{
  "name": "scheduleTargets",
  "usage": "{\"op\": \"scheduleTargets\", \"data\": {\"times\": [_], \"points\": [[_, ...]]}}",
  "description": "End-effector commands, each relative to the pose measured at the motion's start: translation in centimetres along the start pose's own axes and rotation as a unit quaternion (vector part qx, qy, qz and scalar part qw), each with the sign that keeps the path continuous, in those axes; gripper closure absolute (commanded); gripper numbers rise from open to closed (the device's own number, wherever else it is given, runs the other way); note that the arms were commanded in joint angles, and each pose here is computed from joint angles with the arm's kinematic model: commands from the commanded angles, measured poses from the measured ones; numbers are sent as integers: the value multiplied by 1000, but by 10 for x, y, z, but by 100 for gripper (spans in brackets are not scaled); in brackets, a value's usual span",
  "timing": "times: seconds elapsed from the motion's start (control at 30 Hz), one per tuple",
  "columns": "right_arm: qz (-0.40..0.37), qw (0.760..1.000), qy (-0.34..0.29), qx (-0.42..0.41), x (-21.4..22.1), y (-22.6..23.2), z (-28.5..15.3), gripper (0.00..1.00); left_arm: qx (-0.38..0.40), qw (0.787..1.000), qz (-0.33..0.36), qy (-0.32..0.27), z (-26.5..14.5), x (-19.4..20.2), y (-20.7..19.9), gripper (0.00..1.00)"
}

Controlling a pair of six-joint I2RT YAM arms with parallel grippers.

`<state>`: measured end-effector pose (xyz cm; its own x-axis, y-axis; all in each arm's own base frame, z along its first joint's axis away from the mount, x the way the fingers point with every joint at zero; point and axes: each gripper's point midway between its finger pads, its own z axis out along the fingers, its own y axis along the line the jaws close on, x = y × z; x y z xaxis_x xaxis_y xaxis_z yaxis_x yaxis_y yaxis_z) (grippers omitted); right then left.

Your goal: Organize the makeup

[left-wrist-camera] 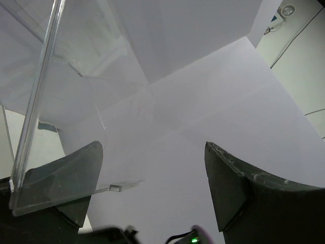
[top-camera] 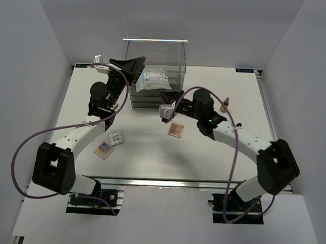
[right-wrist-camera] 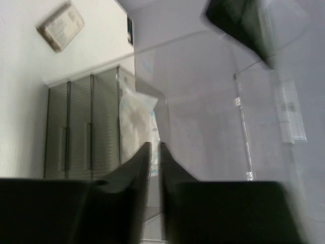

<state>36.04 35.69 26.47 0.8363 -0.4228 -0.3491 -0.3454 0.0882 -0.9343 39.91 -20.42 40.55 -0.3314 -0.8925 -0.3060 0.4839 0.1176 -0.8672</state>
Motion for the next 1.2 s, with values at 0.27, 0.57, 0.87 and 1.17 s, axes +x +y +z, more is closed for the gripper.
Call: {"op": "scheduleTargets", "data": {"times": [0.27, 0.57, 0.87, 1.17], "points": [[77, 995, 19, 67, -9, -50, -28, 92, 14, 1000, 3, -1, -12, 1, -11, 8], [53, 986, 63, 142, 12, -74, -25, 76, 7, 1000, 3, 1, -15, 3, -3, 8], [55, 985, 69, 147, 15, -75, -26, 74, -20, 1000, -2, 9, -26, 12, 19, 8], [99, 992, 60, -42, 3, 18, -47, 69, -137, 990, -10, 25, -46, 26, 81, 8]]}}
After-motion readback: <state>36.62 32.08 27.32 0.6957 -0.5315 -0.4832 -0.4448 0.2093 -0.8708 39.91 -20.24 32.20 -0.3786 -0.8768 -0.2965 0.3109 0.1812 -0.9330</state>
